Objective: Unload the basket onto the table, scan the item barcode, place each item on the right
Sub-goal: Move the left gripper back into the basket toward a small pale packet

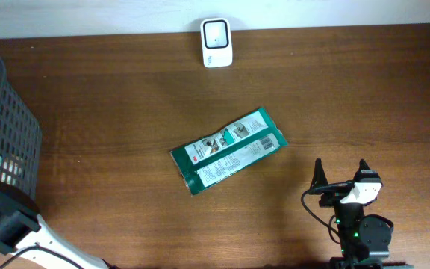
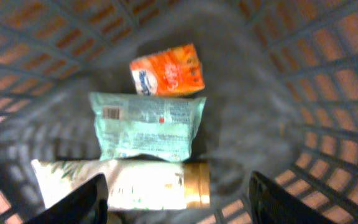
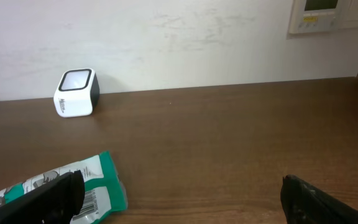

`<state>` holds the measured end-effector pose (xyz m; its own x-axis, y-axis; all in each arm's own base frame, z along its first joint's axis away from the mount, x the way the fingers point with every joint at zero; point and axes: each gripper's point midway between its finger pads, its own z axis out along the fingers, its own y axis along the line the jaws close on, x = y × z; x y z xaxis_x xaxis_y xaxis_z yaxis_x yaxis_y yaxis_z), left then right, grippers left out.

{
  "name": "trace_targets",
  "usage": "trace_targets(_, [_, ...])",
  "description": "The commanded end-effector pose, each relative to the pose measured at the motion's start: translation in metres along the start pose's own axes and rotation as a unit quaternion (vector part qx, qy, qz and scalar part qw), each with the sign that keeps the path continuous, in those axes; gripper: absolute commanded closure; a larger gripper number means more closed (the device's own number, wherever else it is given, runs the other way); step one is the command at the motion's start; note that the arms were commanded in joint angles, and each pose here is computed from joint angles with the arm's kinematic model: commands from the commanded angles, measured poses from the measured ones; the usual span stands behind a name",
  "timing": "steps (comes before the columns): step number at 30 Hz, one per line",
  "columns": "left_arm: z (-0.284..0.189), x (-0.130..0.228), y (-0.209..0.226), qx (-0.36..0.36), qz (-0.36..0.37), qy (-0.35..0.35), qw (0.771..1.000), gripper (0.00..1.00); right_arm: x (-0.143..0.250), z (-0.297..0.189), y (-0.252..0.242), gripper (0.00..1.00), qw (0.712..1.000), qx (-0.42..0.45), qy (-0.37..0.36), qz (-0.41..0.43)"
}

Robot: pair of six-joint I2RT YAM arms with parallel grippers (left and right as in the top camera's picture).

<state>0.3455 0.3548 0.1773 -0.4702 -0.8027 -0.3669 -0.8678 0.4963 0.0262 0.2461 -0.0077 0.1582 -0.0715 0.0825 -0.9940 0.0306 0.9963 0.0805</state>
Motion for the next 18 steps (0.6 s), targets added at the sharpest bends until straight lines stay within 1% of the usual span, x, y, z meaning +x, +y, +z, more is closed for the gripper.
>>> trace_targets(1, [0.042, 0.017, 0.005, -0.02, 0.008, 0.022, 1.0, 0.3, 0.002, 0.0, 0.0, 0.02, 1.0, 0.002, 0.002, 0.003])
trace_targets(5, [0.078, 0.024, 0.004, -0.021, 0.011, 0.012, 1.0, 0.29, 0.002, 0.0, 0.0, 0.02, 1.0, 0.002, 0.002, 0.003])
trace_targets(11, [0.11, 0.026, -0.002, -0.015, 0.062, -0.004, 0.998, 0.3, 0.002, 0.0, 0.0, 0.02, 1.0, 0.002, 0.002, 0.003])
trace_targets(14, [0.123, 0.032, -0.002, -0.017, 0.066, 0.005, 0.998, 0.33, 0.002, 0.0, 0.0, 0.02, 1.0, 0.002, 0.002, 0.003])
trace_targets(18, [0.143, 0.046, 0.0, -0.023, 0.069, 0.031, 0.997, 0.35, 0.002, 0.0, 0.0, 0.02, 1.0, 0.002, 0.002, 0.003])
